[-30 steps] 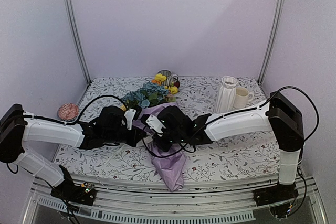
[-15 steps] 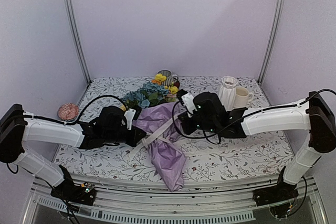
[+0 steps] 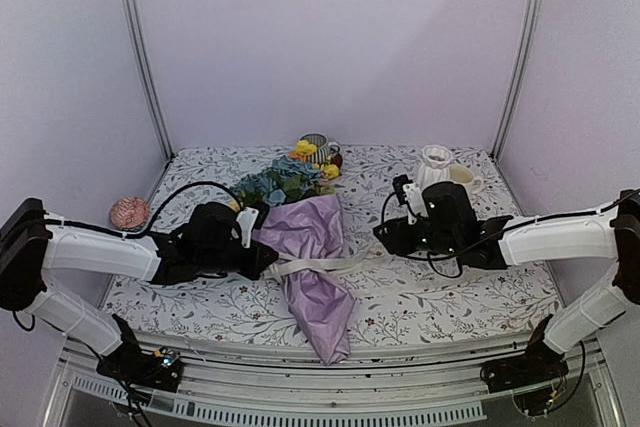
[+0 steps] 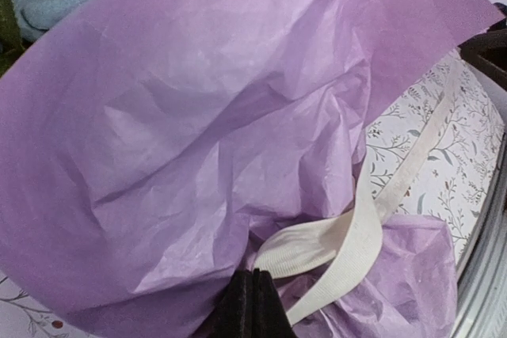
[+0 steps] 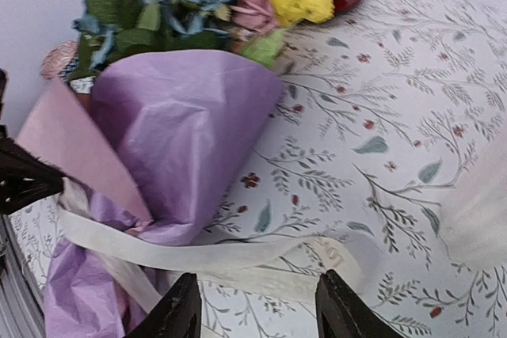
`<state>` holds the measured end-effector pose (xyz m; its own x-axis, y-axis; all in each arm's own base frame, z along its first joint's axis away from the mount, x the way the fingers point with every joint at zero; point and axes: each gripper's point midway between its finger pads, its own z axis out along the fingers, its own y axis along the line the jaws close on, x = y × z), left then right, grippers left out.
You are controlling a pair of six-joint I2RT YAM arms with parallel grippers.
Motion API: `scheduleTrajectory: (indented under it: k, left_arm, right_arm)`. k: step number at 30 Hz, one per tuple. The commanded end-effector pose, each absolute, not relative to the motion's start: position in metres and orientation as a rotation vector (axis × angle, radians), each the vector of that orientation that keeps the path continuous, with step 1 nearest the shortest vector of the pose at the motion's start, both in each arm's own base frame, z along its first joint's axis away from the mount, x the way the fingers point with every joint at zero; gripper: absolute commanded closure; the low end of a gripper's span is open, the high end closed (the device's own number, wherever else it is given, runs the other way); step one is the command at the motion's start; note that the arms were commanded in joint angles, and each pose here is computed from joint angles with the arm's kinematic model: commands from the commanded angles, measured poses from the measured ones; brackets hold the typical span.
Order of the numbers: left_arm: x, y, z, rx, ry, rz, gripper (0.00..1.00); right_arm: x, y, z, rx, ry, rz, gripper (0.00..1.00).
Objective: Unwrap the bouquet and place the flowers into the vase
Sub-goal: Untie the half-tied ribbon from the folded wrapping paper.
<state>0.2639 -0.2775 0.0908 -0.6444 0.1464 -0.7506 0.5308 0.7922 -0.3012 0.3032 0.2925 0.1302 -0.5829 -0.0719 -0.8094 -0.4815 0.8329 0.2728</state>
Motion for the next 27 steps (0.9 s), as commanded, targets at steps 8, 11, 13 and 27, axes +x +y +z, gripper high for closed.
scheduleTrajectory:
  k: [8, 11, 13, 27]
  left_arm:
    - [0.266, -0.276, 0.098, 0.494, 2.205, -0.674, 1.0]
    - [0.266, -0.276, 0.097, 0.497, 2.206, -0.673, 1.0]
    - [0.266, -0.276, 0.098, 0.497, 2.206, -0.672, 1.0]
    - [0.266, -0.276, 0.099, 0.501, 2.2, -0.667, 1.0]
  right_arm:
    - [0.248, 0.413, 0.147, -0.98, 1.957, 0.704, 0.43]
    - [0.25, 0.436, 0.14, -1.024, 1.963, 0.67, 0.43]
    - [0.251, 0.449, 0.132, -1.053, 1.977, 0.639, 0.43]
    - [0.252, 0.477, 0.099, -1.153, 2.031, 0.547, 0.55]
